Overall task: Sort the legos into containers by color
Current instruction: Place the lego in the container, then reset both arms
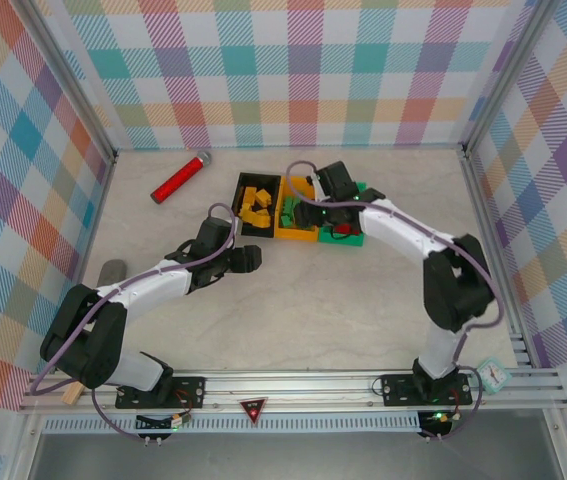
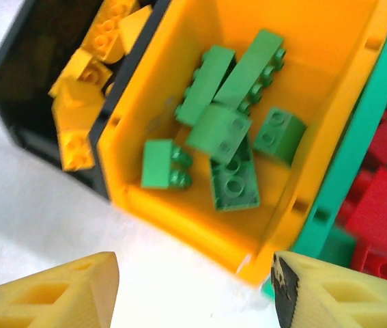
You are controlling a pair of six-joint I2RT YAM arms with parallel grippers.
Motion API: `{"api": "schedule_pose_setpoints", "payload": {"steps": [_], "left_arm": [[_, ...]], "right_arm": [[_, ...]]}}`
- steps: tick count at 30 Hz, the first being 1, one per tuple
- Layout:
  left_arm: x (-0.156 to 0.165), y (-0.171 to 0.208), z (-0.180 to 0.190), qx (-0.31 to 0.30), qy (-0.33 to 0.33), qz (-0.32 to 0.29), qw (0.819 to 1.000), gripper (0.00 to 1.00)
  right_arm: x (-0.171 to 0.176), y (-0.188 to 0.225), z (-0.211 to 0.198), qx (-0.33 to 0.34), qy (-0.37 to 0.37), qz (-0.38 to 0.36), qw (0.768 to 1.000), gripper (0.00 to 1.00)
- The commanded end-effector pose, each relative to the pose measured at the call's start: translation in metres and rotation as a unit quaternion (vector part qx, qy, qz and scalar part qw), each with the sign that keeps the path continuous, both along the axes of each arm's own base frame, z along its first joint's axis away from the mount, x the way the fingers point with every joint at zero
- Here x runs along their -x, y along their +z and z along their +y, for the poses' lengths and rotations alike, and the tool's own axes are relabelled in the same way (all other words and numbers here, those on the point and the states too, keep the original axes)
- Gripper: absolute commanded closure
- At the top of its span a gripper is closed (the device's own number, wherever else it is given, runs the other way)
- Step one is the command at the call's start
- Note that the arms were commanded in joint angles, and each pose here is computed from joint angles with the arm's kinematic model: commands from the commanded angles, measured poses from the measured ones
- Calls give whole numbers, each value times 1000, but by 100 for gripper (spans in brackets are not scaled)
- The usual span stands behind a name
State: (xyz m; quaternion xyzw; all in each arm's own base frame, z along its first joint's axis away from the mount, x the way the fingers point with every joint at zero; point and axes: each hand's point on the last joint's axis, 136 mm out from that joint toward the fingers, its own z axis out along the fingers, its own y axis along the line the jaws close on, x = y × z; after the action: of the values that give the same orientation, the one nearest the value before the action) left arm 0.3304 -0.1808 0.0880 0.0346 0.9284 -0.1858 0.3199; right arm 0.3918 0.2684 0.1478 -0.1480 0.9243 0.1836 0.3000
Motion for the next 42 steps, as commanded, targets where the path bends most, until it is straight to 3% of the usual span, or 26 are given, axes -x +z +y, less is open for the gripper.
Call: {"api": "schedule_pose_setpoints", "payload": {"steps": [1, 11, 18, 20, 22, 26, 33, 39, 42], "left_arm": [[-6, 12, 1, 8, 5, -18, 1000, 28], [-7, 15, 14, -16, 23, -30, 999, 28], [-6, 26, 32, -30, 62, -64, 996, 28], [-5, 30, 41, -40, 78, -77, 993, 28], [-4, 35, 49, -47, 93, -87, 991, 28], [-1, 45, 65, -61, 124, -113, 984, 28], [5, 58, 85, -74, 161, -141, 974, 28], [5, 57, 91, -79, 175, -145, 971, 28], [4, 54, 92, -86, 181, -140, 970, 29]], "right_arm": [[24, 27, 7, -28, 26, -48, 998, 38], [94, 54, -68, -11, -12, -137, 990, 35], [118, 67, -128, 50, -75, -185, 979, 23], [119, 64, -146, 73, -106, -194, 972, 11], [117, 57, -165, 103, -138, -204, 964, 1], [110, 47, -204, 149, -226, -230, 935, 1], [82, 33, -233, 178, -268, -294, 900, 1], [40, -12, -255, 169, -289, -234, 913, 1], [18, -21, -251, 158, -283, -254, 911, 1]]}}
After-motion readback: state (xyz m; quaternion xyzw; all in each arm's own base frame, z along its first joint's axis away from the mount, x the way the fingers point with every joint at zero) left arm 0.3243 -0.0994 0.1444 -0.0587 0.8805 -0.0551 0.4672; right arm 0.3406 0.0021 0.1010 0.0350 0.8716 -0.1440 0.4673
